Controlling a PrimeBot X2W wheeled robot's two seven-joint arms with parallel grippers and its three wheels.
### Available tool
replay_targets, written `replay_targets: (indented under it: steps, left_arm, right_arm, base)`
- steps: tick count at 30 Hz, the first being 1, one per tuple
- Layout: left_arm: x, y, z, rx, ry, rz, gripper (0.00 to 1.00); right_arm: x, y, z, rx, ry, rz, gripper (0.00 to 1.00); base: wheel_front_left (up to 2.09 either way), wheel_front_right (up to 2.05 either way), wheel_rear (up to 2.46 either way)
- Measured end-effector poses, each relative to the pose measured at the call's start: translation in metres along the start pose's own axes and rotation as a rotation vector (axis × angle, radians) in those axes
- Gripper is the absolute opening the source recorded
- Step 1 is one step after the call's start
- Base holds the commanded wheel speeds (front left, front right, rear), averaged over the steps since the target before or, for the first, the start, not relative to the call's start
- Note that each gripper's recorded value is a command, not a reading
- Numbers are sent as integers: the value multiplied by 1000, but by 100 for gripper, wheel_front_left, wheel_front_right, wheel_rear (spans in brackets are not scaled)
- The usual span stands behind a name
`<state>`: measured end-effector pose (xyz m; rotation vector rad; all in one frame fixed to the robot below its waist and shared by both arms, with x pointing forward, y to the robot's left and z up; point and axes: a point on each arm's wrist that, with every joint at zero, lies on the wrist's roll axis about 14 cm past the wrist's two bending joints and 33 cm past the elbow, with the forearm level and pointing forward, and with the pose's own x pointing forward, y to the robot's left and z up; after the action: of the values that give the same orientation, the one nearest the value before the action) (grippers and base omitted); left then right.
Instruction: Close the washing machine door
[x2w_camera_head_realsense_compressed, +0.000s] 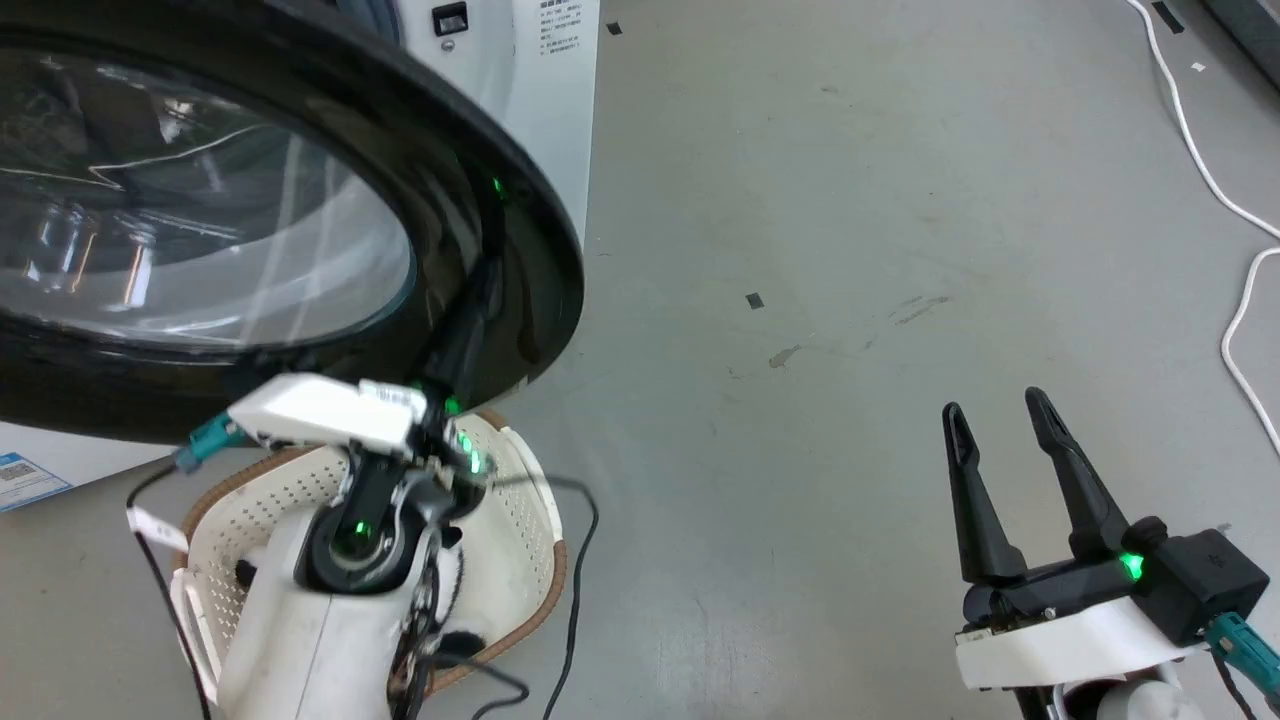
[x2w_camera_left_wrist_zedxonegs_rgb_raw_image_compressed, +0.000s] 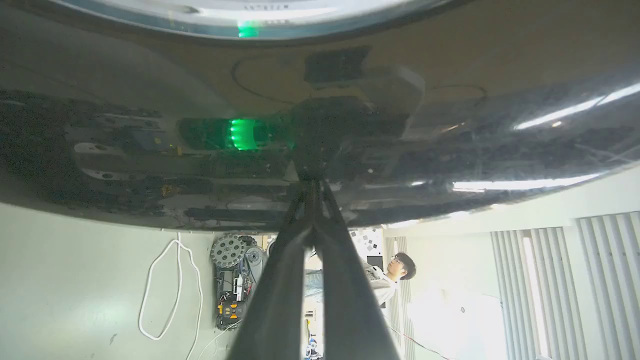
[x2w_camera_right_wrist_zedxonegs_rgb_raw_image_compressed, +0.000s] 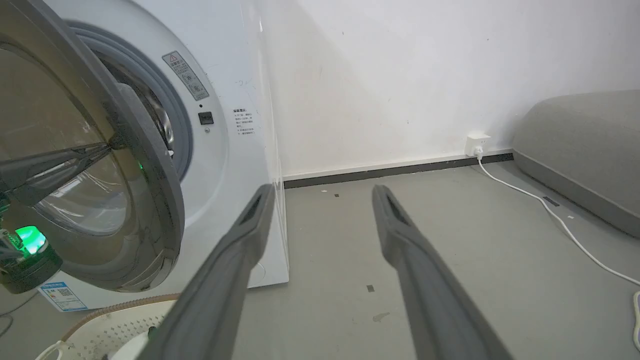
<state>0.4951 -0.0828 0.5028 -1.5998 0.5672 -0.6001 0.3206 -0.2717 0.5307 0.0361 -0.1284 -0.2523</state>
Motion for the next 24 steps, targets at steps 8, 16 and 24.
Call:
replay_targets:
  steps: [8, 16, 24]
  left_arm:
    - [-2, -26, -7, 23, 7, -65, 0]
    - [-73, -1, -26, 297, 151, 46, 0]
    - [-148, -3, 53, 929, -115, 146, 0]
  right_arm:
    - [6, 7, 0, 12, -10, 25, 100]
    - [14, 26, 10, 21, -54, 90, 100]
    - [18, 54, 11, 48, -69, 175, 100]
  base:
    - [0, 0, 0]
    - [0, 0, 0]
    - [0, 0, 0]
